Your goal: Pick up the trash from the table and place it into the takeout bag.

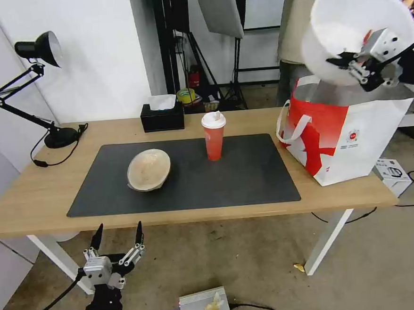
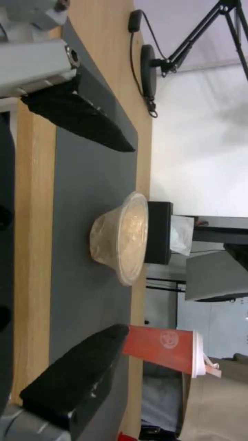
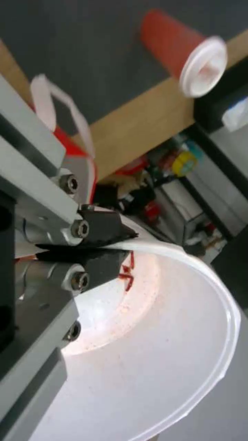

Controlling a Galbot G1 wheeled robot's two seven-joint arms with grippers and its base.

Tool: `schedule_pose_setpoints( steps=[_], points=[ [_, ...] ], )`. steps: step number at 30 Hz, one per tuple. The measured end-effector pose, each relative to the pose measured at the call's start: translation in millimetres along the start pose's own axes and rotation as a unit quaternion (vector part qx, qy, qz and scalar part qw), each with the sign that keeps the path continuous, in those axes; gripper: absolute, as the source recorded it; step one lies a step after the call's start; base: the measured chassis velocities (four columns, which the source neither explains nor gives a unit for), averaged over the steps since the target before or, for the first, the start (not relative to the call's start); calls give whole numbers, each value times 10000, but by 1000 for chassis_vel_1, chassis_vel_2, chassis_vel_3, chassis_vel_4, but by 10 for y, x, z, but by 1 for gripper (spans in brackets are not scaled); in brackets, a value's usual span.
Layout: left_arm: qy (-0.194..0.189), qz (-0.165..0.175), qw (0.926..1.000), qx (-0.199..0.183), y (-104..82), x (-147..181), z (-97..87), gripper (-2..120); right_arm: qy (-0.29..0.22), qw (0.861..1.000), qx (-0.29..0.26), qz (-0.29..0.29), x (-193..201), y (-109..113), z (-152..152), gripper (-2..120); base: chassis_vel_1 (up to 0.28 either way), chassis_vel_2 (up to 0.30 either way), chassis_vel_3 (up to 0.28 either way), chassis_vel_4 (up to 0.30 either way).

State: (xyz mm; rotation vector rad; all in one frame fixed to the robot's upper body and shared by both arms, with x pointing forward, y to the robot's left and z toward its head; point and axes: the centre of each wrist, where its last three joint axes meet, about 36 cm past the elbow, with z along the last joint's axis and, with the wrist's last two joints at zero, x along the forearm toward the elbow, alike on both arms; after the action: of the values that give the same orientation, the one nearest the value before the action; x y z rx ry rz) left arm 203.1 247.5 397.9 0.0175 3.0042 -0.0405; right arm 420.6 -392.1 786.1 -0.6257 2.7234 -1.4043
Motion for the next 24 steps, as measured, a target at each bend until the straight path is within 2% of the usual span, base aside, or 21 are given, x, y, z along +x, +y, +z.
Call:
schedule_pose_setpoints(
  steps=[24],
  points=[
    [87,15,10000,-46,27,36,35,100,407,9987,-134,274,-607,258,798,0,0,0,0,0]
  ],
)
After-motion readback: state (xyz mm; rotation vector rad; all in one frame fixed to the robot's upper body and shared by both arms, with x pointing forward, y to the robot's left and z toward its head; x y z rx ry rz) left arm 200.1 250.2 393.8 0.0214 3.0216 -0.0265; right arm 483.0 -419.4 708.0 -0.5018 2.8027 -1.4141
